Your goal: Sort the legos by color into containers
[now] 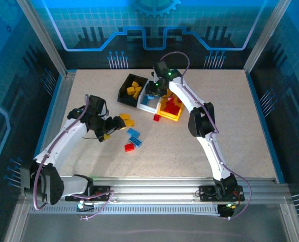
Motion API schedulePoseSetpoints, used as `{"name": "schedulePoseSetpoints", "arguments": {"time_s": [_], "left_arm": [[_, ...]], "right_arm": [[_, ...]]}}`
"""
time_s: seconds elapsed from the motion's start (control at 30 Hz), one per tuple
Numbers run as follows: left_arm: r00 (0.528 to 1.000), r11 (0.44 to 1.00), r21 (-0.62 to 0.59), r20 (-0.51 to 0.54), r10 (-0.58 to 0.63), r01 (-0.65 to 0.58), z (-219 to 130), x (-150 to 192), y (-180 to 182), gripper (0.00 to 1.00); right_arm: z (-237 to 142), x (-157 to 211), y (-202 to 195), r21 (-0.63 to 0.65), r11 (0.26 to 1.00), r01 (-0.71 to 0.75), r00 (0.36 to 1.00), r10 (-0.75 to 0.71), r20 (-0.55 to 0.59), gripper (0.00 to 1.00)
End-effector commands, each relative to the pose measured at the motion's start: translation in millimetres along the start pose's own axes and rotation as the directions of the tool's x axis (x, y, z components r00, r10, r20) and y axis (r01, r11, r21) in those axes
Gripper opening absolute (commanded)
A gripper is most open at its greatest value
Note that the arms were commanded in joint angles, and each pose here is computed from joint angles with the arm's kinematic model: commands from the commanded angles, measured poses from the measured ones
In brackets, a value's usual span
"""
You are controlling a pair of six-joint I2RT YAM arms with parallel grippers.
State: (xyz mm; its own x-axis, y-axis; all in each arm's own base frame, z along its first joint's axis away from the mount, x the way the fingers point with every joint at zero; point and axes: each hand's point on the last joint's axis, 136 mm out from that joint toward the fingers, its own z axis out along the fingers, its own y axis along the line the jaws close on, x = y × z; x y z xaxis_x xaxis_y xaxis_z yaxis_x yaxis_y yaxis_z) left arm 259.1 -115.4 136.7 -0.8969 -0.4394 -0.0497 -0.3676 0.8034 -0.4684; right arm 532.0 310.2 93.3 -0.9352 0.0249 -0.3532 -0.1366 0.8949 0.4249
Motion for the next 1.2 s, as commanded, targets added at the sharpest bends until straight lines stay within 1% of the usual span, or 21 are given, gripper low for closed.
{"name": "schedulePoseSetpoints", "arguments": {"time_s": [0.0,0.1,0.13,0.2,0.27,0.33,0.4,0.43,0.53,0.6,0.7,0.77,0.8,0.9,0.97,1.03,1.17], "left_arm": [[0.995,0.996,-0.051,-0.071,0.064,-0.068,10.1,18.7,8.1,0.87],[0.987,0.988,-0.081,-0.103,0.121,-0.130,15.4,27.3,8.5,0.92],[0.984,0.985,-0.083,-0.113,0.140,-0.150,17.0,29.6,7.7,0.93],[0.970,0.973,-0.089,-0.139,0.199,-0.212,20.9,34.5,4.7,0.99],[0.948,0.952,-0.105,-0.170,0.268,-0.288,22.7,37.8,2.6,0.99],[0.912,0.912,-0.139,-0.202,0.356,-0.387,23.3,37.8,0.7,0.99],[0.861,0.850,-0.179,-0.236,0.451,-0.495,23.8,34.2,0.6,0.99],[0.834,0.821,-0.189,-0.253,0.489,-0.539,24.8,33.1,0.9,0.99],[0.721,0.709,-0.163,-0.284,0.632,-0.686,30.7,31.7,-6.0,0.99],[0.634,0.624,-0.138,-0.288,0.718,-0.769,35.6,31.0,-10.9,0.99],[0.532,0.519,-0.125,-0.291,0.796,-0.845,42.8,26.1,-13.6,0.96],[0.481,0.474,-0.101,-0.298,0.824,-0.875,48.7,26.7,-13.9,0.95],[0.464,0.461,-0.088,-0.306,0.831,-0.883,52.1,27.6,-13.5,0.94],[0.439,0.440,-0.083,-0.350,0.827,-0.894,60.9,27.7,-6.4,0.92],[0.431,0.437,-0.076,-0.381,0.818,-0.896,66.7,29.3,-1.8,0.90],[0.426,0.440,-0.062,-0.399,0.812,-0.896,73.3,31.9,0.6,0.89],[0.401,0.421,-0.054,-0.434,0.806,-0.905,86.4,37.9,9.4,0.86]], "right_arm": [[-13.5,-13.3,2.8,-0.028,1.000,-0.007,0.999,0.008,0.031,0.51],[-25.6,-15.2,8.4,-0.046,0.999,0.009,0.999,-0.007,0.037,0.57],[-31.1,-16.0,11.6,-0.052,0.998,0.017,0.999,-0.015,0.042,0.58],[-47.7,-17.4,19.4,-0.072,0.997,0.036,0.998,-0.032,0.056,0.59],[-65.8,-15.8,29.0,-0.098,0.994,0.057,0.997,-0.051,0.066,0.59],[-83.1,-9.8,35.0,-0.115,0.990,0.082,0.995,-0.074,0.073,0.59],[-111.7,-5.1,42.2,-0.131,0.985,0.116,0.988,-0.102,0.112,0.59],[-120.2,-0.6,42.1,-0.133,0.983,0.125,0.986,-0.109,0.122,0.59],[-149.8,16.2,35.4,-0.125,0.982,0.141,0.980,-0.120,0.160,0.60],[-165.7,32.8,25.6,-0.123,0.984,0.130,0.980,-0.109,0.164,0.59],[-181.9,60.5,6.2,-0.104,0.988,0.111,0.983,-0.094,0.157,0.59],[-188.1,78.7,-6.4,-0.092,0.991,0.098,0.986,-0.084,0.147,0.59],[-189.6,87.9,-13.4,-0.084,0.992,0.089,0.987,-0.077,0.138,0.59],[-191.2,108.1,-28.8,-0.066,0.996,0.067,0.991,-0.059,0.119,0.59],[-190.2,116.2,-36.5,-0.059,0.997,0.049,0.993,-0.042,0.110,0.59],[-189.7,120.1,-40.5,-0.054,0.998,0.038,0.994,-0.032,0.106,0.59],[-190.2,120.1,-43.1,-0.042,0.999,0.034,0.994,-0.029,0.107,0.59]]}}
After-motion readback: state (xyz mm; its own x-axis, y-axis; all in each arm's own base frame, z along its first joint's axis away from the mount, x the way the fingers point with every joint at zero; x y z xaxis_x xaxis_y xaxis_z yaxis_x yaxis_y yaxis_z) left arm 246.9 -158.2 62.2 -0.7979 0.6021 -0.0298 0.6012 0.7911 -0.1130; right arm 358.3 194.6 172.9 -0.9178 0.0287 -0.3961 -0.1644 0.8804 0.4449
